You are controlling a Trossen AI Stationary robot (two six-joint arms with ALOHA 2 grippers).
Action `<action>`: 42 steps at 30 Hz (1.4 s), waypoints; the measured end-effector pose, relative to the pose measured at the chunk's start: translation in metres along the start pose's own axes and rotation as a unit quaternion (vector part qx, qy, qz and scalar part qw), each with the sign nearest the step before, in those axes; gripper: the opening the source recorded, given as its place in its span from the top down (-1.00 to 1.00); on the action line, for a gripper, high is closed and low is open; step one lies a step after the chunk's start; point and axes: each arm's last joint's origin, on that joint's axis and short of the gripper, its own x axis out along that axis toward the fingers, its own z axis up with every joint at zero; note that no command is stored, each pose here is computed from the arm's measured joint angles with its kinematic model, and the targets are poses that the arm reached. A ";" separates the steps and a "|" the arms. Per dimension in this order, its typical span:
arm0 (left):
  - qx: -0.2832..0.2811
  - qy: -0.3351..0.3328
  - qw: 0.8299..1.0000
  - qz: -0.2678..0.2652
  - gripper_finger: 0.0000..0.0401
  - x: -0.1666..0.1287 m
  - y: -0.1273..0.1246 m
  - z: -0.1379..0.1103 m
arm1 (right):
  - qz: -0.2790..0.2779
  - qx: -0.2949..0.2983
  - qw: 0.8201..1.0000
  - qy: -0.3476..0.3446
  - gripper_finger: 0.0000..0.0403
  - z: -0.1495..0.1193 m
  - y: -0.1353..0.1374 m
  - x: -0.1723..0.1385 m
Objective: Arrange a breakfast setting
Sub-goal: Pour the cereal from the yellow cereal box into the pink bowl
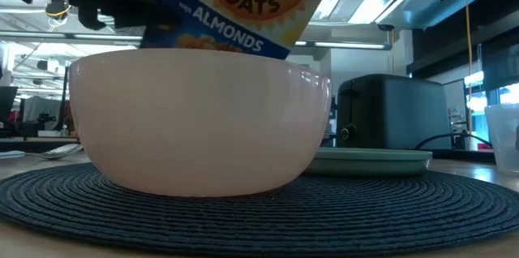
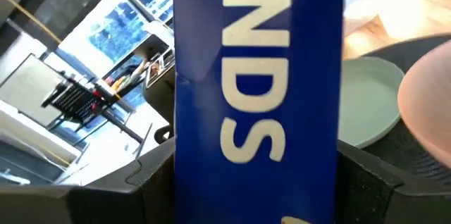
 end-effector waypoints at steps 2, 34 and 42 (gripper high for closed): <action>-0.018 -0.007 1.000 0.005 -0.34 -0.004 0.001 0.002 | 0.003 -0.002 1.000 -0.010 -0.67 0.004 -0.001 -0.003; -0.106 -0.052 0.993 0.012 -0.22 -0.061 0.030 -0.006 | -0.154 -0.033 0.987 0.028 -0.68 -0.017 -0.010 -0.065; -0.109 -0.049 0.993 0.022 -0.21 -0.061 0.030 -0.007 | -0.116 0.100 0.987 0.041 -0.68 -0.054 -0.039 -0.056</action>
